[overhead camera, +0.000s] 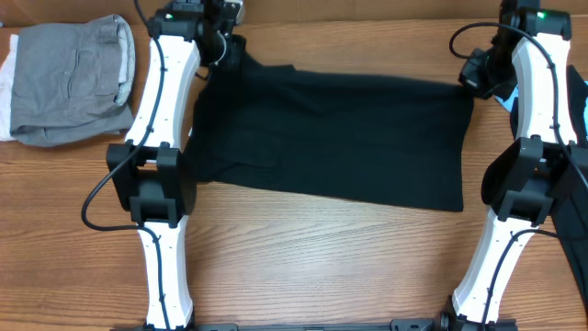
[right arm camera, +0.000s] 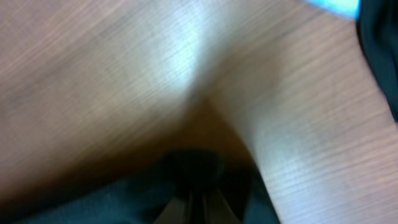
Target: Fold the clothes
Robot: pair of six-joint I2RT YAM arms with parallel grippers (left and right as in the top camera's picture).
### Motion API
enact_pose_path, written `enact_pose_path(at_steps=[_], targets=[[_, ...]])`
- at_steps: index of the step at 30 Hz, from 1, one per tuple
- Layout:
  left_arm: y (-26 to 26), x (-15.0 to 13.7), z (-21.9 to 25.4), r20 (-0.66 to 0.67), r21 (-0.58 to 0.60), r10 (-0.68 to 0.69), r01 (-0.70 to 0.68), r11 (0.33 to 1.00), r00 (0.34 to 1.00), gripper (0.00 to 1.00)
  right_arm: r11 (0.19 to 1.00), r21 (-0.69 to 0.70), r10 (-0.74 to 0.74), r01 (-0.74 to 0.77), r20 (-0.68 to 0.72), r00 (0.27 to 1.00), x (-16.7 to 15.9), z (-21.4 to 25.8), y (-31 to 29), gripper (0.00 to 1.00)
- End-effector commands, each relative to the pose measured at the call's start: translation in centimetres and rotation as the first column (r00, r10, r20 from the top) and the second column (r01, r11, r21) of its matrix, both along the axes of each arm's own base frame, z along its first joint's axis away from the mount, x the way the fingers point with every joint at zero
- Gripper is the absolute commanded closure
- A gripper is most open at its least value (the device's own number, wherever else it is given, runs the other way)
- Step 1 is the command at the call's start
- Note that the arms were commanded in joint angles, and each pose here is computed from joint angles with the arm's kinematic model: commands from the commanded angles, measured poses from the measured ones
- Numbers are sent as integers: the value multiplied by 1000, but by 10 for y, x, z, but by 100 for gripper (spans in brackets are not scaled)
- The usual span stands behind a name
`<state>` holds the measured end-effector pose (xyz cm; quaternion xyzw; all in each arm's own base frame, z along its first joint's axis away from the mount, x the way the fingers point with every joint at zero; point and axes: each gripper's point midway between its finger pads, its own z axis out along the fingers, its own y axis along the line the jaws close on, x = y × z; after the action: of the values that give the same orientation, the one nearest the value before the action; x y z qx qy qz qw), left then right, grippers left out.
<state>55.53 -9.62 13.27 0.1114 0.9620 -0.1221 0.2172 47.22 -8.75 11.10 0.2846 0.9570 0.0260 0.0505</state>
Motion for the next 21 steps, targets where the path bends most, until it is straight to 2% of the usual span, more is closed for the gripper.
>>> enact_pose_path(at_steps=[1,5,13,21], targets=[[26,-17,-8,-87,54,59,-54,997,994,96,1000,6,-13,13,-46,999,-13,6,-1,96],[42,-47,-24,-228,83,88,-71,994,970,96,1000,18,-6,9,-156,988,-40,5,4,96],[56,-89,-45,-405,117,97,-54,992,909,96,1000,27,10,-5,-196,981,-48,-4,5,96],[55,-119,-68,-523,121,81,-20,992,848,96,996,89,39,-16,-261,965,-63,-19,19,96]])
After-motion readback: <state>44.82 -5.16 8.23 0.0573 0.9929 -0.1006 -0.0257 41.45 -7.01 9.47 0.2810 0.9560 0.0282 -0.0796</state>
